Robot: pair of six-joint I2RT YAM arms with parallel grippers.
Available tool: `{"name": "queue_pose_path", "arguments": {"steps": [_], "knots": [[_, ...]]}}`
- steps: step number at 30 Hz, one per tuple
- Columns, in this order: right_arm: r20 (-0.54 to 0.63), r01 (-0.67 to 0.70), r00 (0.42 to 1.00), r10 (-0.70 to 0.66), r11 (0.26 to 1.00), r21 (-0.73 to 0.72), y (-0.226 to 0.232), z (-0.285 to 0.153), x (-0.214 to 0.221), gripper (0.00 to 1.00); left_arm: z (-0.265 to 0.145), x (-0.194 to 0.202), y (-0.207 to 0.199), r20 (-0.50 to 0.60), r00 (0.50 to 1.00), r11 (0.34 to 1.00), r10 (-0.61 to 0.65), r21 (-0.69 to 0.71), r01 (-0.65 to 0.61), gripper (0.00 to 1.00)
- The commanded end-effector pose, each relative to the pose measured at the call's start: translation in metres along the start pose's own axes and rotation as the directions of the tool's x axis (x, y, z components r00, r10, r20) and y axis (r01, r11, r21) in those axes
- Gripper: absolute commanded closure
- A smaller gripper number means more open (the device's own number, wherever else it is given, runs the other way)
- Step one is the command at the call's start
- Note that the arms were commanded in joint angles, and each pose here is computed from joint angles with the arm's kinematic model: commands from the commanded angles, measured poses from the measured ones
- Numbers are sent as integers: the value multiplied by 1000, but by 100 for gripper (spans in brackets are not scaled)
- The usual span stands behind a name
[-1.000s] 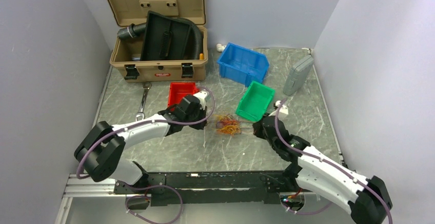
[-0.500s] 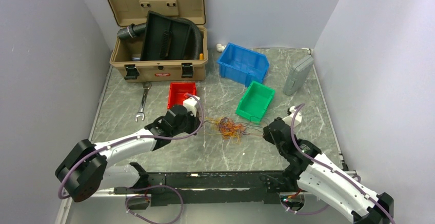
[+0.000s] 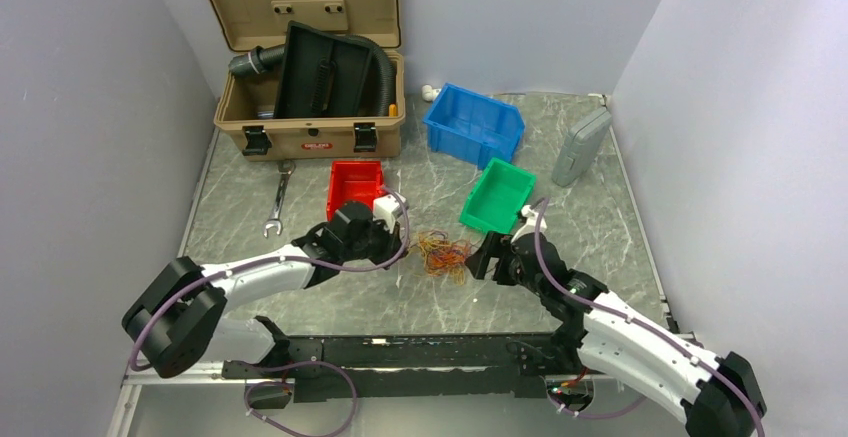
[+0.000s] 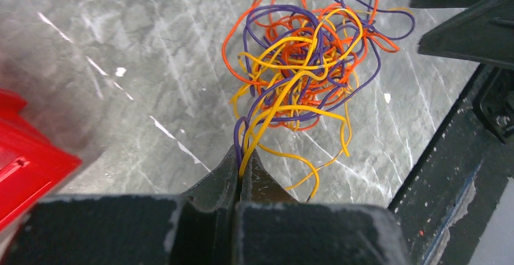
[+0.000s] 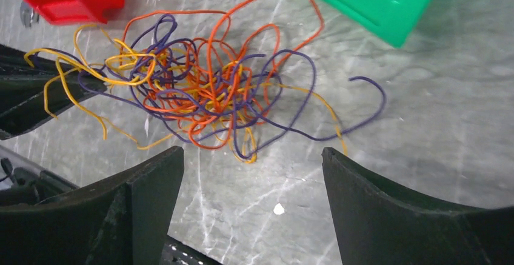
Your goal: Untangle the cables
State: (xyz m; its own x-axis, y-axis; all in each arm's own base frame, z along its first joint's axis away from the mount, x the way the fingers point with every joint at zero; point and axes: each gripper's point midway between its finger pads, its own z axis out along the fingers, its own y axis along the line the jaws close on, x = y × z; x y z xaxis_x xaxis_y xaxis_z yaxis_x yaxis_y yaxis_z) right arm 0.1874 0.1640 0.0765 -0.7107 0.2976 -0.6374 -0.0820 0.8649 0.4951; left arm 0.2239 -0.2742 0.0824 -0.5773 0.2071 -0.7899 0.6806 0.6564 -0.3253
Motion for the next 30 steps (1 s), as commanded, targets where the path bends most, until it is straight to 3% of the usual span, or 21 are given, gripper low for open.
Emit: {"name": "queue_pose_path", "arguments": {"steps": [1,4,5,7,8,9,10,11,13,15,20,23,25,26,28,30], "knots": [[17,38,999,-36,985,-171,34,17,-3,15,5,-26,-24,53,997,989,63,129,-69,100],[7,47,999,-47,988,-148,31,31,0,15,7,-24,-26,38,997,986,67,149,-72,98],[3,55,998,-55,988,-146,31,36,1,16,7,-23,-28,37,997,985,69,159,-74,90],[-4,77,997,-78,986,-148,35,44,0,21,5,-23,-31,52,996,981,75,176,-83,58],[-10,86,996,-88,986,-141,35,49,1,29,3,-24,-33,71,994,977,81,192,-94,43],[-12,95,995,-98,986,-139,37,52,0,40,0,-27,-37,92,992,973,86,207,-104,11],[-12,103,994,-106,985,-137,37,56,0,54,-2,-28,-38,105,990,971,91,209,-111,2],[-8,107,994,-109,985,-136,37,57,0,67,-3,-29,-38,114,989,971,93,208,-116,1],[9,113,994,-113,982,-148,38,56,-1,90,-4,-30,-36,120,988,974,96,193,-118,1],[23,132,991,-130,978,-162,37,53,0,100,0,-31,-30,107,990,980,96,164,-113,1],[36,198,980,-194,967,-162,34,45,-2,100,30,-36,-31,30,998,983,62,170,-67,1],[40,223,975,-220,960,-167,38,42,-7,100,57,-37,-45,-47,992,977,118,187,-107,1],[47,225,974,-220,961,-160,40,41,-12,100,70,-31,-53,-89,983,969,160,206,-139,6],[52,219,975,-214,964,-151,40,40,-15,100,76,-24,-56,-114,980,965,163,223,-135,13],[61,205,978,-199,969,-137,40,37,-20,100,82,-10,-58,-144,980,963,136,253,-96,37],[79,169,983,-163,983,-71,31,36,-27,100,81,-3,-51,-207,970,973,128,214,-83,86]]}}
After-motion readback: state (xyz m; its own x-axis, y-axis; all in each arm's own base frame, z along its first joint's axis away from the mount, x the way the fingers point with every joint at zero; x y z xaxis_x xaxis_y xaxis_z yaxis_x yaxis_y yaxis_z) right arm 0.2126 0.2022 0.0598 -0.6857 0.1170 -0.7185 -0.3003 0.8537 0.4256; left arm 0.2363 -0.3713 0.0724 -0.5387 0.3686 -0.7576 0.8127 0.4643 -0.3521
